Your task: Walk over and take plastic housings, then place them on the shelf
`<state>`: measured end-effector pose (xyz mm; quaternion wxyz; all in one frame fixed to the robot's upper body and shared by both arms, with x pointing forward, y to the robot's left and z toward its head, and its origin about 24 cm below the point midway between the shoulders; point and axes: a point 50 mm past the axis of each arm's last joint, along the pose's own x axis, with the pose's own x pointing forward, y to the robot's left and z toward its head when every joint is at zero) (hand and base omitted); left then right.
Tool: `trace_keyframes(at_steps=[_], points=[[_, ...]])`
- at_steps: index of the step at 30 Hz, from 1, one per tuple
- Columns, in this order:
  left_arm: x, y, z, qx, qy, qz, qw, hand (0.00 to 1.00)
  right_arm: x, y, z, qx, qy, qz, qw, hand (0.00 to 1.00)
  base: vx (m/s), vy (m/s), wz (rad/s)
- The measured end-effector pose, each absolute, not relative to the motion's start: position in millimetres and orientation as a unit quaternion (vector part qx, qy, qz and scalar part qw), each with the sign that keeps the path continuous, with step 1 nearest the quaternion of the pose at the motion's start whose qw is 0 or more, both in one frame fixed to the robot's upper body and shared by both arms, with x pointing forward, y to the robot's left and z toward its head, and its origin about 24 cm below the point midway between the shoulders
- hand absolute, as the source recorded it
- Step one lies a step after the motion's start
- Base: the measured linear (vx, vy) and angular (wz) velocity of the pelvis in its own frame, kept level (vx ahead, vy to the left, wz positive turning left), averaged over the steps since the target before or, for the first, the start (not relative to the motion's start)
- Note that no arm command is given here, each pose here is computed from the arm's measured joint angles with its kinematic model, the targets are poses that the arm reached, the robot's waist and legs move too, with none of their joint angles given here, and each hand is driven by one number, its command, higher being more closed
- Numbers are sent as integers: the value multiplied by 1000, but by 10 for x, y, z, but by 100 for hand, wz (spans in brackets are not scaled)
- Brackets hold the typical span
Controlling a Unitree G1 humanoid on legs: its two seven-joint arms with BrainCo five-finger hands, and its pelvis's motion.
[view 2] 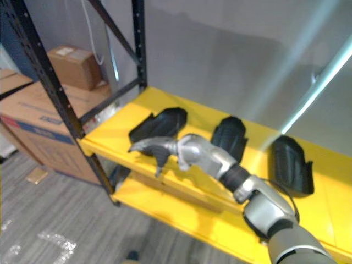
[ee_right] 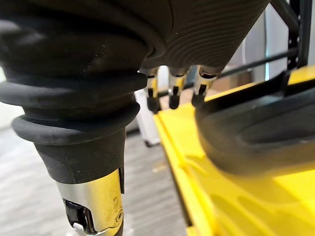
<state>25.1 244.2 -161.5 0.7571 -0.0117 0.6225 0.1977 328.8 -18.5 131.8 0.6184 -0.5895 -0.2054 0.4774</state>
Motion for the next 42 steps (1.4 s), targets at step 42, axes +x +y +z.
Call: trace_keyframes(at_steps=[42], points=[[385, 2342, -1616, -19, 628, 157, 762, 0, 3758, -605, 1064, -683, -47, 408, 604, 0, 3, -1, 3]])
